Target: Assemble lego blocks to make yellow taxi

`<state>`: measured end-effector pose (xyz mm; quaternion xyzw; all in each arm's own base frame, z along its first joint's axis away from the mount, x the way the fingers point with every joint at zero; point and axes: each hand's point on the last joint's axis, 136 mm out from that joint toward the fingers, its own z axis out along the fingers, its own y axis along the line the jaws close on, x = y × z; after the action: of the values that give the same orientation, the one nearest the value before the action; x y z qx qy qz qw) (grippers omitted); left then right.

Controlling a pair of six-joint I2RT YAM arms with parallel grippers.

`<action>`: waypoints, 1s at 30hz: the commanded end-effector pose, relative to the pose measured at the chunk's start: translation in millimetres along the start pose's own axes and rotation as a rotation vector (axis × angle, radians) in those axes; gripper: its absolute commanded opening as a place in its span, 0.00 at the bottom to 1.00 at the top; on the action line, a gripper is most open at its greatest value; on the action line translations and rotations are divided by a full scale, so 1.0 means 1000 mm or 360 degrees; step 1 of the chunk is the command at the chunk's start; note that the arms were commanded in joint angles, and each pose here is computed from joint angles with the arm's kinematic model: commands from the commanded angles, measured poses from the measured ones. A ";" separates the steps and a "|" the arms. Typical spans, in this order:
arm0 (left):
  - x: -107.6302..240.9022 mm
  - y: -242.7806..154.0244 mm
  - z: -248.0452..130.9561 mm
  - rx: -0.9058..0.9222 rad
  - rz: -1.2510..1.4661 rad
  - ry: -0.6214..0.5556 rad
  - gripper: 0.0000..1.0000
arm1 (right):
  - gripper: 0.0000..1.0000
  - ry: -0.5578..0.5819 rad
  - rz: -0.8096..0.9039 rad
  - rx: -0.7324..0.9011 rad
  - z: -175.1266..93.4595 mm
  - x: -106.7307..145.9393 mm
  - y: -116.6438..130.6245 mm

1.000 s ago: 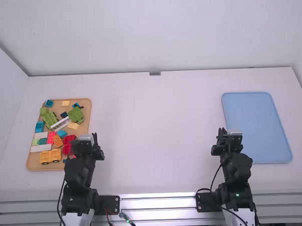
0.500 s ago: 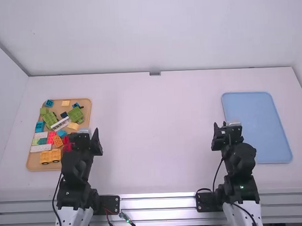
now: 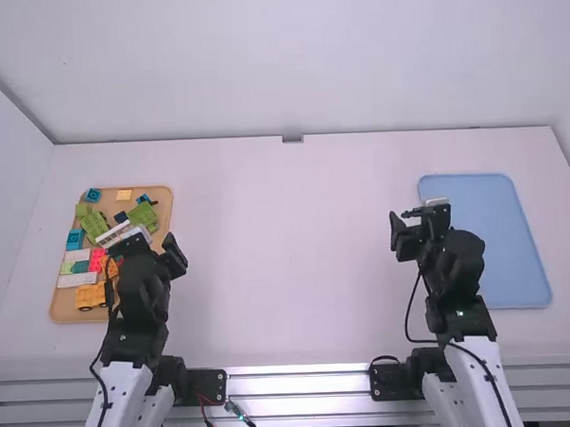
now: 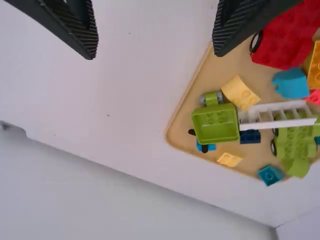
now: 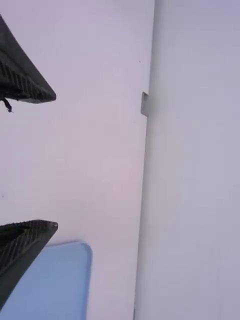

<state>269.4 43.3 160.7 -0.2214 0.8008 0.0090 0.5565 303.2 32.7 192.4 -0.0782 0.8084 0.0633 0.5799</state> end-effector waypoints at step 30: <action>-0.005 0.161 0.000 -0.1400 -0.1287 0.0697 0.99 | 0.99 0.0092 0.0037 -0.0202 0.073 -0.038 0.002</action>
<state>213.2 185.0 124.8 -0.6688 0.7113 0.0928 0.1953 374.8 51.3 189.7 -0.1047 0.8291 0.1185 0.5363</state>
